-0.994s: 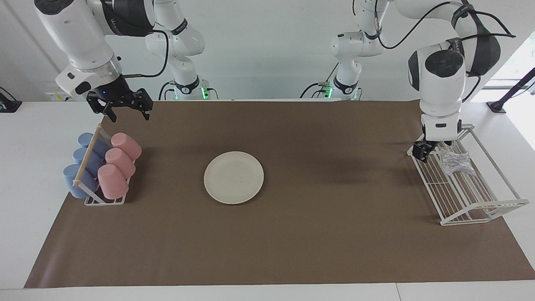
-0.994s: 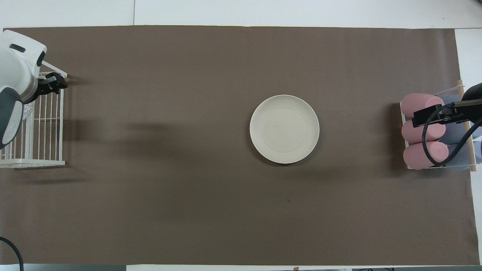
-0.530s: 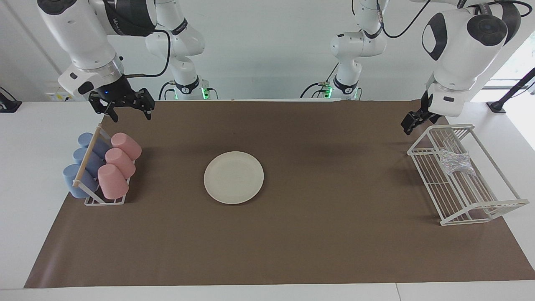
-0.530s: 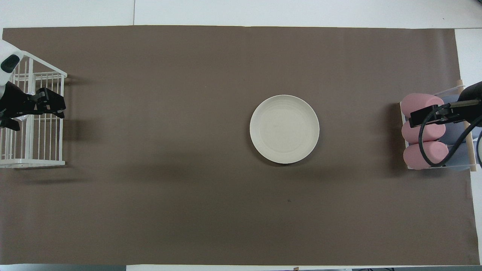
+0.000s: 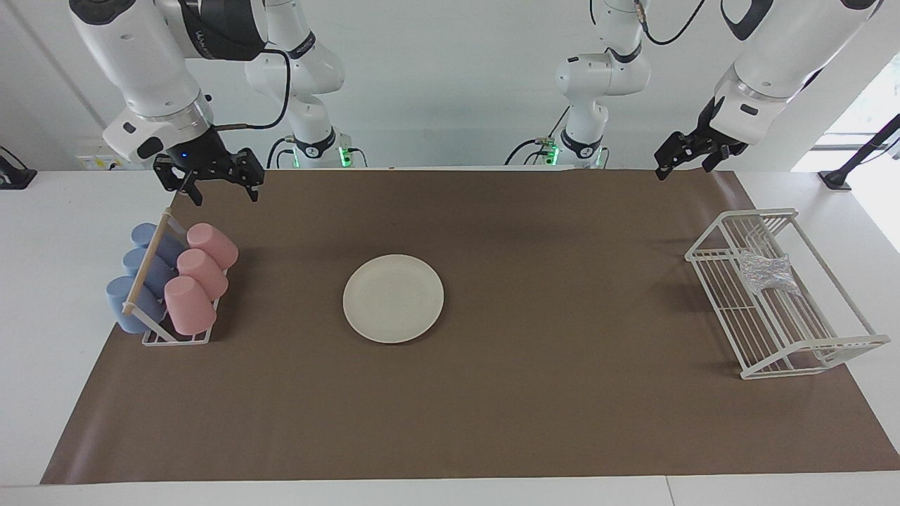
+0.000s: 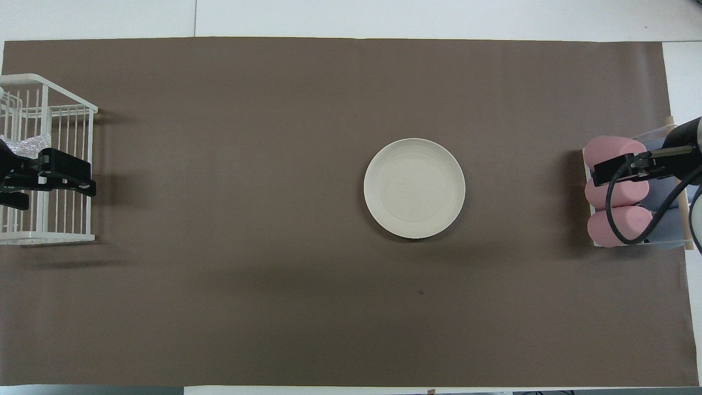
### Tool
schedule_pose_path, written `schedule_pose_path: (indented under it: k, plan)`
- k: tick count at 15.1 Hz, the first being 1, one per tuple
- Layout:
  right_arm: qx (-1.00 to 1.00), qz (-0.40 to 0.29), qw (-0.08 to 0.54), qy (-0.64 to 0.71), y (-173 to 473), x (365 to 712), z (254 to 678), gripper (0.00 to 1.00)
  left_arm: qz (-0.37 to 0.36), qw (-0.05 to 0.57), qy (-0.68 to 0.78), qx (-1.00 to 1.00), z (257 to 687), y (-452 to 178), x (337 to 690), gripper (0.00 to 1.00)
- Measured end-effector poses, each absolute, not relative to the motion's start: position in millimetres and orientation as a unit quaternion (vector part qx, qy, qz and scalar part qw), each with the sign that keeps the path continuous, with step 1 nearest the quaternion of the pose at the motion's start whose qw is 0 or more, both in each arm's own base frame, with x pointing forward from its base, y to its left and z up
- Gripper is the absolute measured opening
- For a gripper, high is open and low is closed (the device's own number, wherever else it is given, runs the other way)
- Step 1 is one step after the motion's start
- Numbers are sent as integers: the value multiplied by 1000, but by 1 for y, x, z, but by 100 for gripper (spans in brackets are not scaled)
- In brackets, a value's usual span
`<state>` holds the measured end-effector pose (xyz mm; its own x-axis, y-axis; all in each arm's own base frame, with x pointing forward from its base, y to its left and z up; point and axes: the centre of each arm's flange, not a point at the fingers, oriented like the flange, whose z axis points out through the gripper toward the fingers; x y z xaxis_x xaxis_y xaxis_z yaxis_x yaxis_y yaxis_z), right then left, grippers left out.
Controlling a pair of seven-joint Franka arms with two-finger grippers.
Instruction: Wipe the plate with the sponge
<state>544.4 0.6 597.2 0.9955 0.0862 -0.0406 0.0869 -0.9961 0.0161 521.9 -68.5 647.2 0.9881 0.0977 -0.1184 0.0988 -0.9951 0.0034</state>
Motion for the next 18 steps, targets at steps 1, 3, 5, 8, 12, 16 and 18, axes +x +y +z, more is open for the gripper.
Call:
schedule_pose_path:
  k: [1, 3, 5, 8, 12, 16, 18]
  plan:
    - [999, -20, 9, 43, 1, 544, 597, 100, -49, 6, 37, 998, 653, -72, 520, 100]
    - [999, -20, 9, 43, 1, 544, 597, 100, -32, 5, 17, 999, 657, -72, 522, 100]
    - [999, -20, 9, 43, 1, 544, 597, 100, -23, 6, 10, 1000, 650, -68, 528, 100]
    - [999, -20, 9, 45, 2, 544, 597, 100, -25, 6, 9, 1000, 638, -66, 534, 100]
    - [999, -20, 9, 46, 4, 544, 597, 100, -24, 6, 9, 1000, 627, -67, 537, 100]
    - [999, -20, 9, 48, 6, 544, 597, 100, -16, 7, 10, 1000, 627, -66, 539, 100]
    - [999, -20, 9, 49, 7, 544, 597, 100, -16, 7, 10, 1000, 627, -66, 539, 100]
